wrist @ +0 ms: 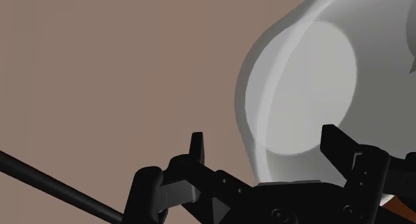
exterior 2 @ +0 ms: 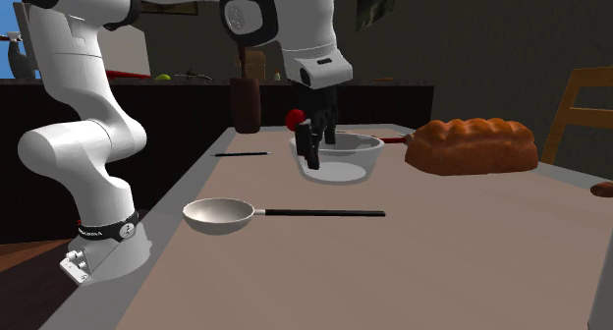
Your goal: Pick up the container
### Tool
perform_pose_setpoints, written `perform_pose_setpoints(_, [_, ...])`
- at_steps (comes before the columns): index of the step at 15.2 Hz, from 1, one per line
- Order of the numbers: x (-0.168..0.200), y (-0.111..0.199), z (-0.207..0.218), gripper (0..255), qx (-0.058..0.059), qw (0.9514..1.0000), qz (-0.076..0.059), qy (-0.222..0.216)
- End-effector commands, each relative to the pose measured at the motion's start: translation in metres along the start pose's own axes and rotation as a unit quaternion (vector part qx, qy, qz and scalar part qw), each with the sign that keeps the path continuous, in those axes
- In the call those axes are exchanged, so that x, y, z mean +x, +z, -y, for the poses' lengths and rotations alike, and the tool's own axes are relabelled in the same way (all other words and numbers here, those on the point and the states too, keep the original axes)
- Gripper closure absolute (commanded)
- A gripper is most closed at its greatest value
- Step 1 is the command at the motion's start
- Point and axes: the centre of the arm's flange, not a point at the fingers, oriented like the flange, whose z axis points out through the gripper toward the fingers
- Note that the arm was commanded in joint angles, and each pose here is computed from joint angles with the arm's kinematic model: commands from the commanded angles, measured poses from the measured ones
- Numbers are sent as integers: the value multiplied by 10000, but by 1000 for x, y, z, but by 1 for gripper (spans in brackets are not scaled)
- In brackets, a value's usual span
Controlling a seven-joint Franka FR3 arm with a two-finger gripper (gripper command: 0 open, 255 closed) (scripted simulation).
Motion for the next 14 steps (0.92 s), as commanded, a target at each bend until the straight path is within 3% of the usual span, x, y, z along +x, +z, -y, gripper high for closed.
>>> perform_pose_setpoints(1, [0, 10, -3, 0, 1, 10000, -2, 1])
perform_pose_setpoints(3, [0, 13, -4, 0, 1, 10000, -2, 1])
perform_pose_setpoints(4, [0, 13, -4, 255, 1, 10000, -2, 1])
perform_pose_setpoints(14, [0, 8, -3, 255, 1, 10000, -2, 1])
